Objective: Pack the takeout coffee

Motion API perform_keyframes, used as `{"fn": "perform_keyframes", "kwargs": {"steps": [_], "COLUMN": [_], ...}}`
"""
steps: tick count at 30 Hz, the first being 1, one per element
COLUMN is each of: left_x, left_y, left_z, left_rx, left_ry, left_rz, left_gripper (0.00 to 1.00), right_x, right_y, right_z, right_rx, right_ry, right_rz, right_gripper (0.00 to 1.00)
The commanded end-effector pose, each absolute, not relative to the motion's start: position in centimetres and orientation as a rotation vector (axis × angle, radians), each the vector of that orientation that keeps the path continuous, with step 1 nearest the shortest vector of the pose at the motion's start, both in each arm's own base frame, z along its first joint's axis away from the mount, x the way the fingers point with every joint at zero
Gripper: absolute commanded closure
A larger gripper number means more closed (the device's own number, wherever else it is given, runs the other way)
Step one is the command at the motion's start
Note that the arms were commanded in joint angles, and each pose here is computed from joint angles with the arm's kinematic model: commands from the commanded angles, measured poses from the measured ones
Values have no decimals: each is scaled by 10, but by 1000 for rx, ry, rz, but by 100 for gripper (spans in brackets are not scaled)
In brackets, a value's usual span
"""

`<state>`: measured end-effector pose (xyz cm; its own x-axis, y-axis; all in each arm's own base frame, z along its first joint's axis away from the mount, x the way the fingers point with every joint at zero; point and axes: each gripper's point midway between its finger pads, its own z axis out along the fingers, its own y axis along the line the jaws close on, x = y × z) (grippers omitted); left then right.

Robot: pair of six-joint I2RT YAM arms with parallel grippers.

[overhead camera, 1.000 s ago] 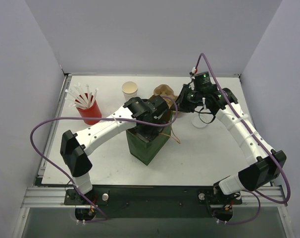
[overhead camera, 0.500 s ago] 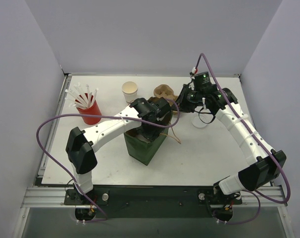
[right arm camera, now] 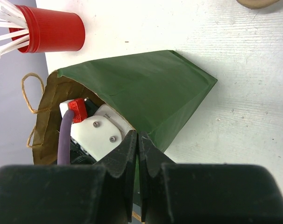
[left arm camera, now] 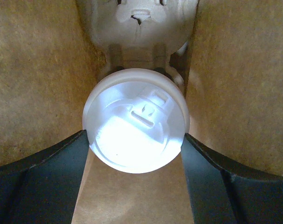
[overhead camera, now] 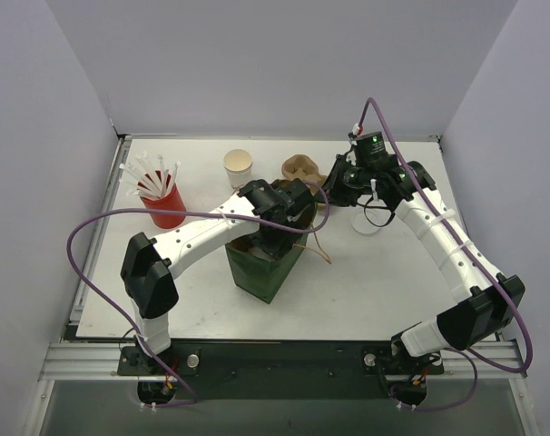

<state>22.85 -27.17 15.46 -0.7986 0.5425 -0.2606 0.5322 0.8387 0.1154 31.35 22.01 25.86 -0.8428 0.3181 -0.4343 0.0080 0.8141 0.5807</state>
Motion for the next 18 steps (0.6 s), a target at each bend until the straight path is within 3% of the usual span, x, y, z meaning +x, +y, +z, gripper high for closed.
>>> {"fn": "perform_keyframes", "kwargs": {"steps": [1,18], "left_x": [218,220], "left_y": [-258,-260], "left_z": [147,127], "left_rx": [857,824], "left_ry": [2794,2807], "left_rz": [98,77], "left_gripper": [68,68], "right_x": [317,316], "right_y": [220,219], "right_z": [271,272], "right_rx": [250,254], "right_ry": [2419,2415], "right_rz": [796,796], "right_gripper": [100,100]}}
